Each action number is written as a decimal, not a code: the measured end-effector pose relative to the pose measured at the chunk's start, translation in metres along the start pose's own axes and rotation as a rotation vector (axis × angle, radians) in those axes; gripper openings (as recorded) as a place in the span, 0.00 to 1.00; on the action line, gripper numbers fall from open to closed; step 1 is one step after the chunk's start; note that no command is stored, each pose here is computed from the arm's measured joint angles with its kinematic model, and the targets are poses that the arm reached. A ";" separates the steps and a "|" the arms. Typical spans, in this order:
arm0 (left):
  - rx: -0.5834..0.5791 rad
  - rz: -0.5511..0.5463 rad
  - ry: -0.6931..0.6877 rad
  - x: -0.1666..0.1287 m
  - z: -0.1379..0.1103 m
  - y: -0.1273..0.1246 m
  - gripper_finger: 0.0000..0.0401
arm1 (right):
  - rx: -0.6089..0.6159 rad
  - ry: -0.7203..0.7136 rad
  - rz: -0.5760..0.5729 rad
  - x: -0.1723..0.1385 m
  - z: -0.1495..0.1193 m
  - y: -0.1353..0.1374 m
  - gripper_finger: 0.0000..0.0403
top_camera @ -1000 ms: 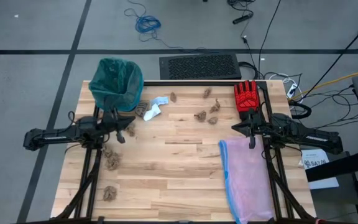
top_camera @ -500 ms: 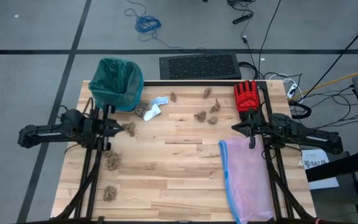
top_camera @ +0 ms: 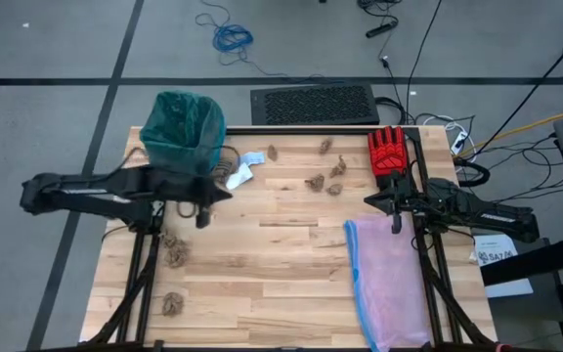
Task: Place trash/remove bag and relplace
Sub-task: Put the brown paper into the black trash bin
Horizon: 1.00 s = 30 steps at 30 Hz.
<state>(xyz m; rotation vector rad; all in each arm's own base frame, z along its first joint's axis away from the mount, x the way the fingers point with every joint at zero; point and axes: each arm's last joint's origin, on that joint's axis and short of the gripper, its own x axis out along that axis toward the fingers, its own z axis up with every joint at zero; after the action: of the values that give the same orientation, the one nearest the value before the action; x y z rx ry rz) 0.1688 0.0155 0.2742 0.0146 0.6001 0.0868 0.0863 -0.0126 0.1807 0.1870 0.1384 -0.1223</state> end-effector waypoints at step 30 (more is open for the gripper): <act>-0.475 0.493 0.927 0.079 -0.074 0.003 0.02 | 0.000 0.000 0.000 0.000 0.000 0.000 0.00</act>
<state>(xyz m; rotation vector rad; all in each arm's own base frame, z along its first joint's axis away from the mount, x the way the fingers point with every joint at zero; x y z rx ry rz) 0.1920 0.0241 0.1690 -0.3579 1.4797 0.7414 0.0862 -0.0126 0.1807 0.1870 0.1384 -0.1224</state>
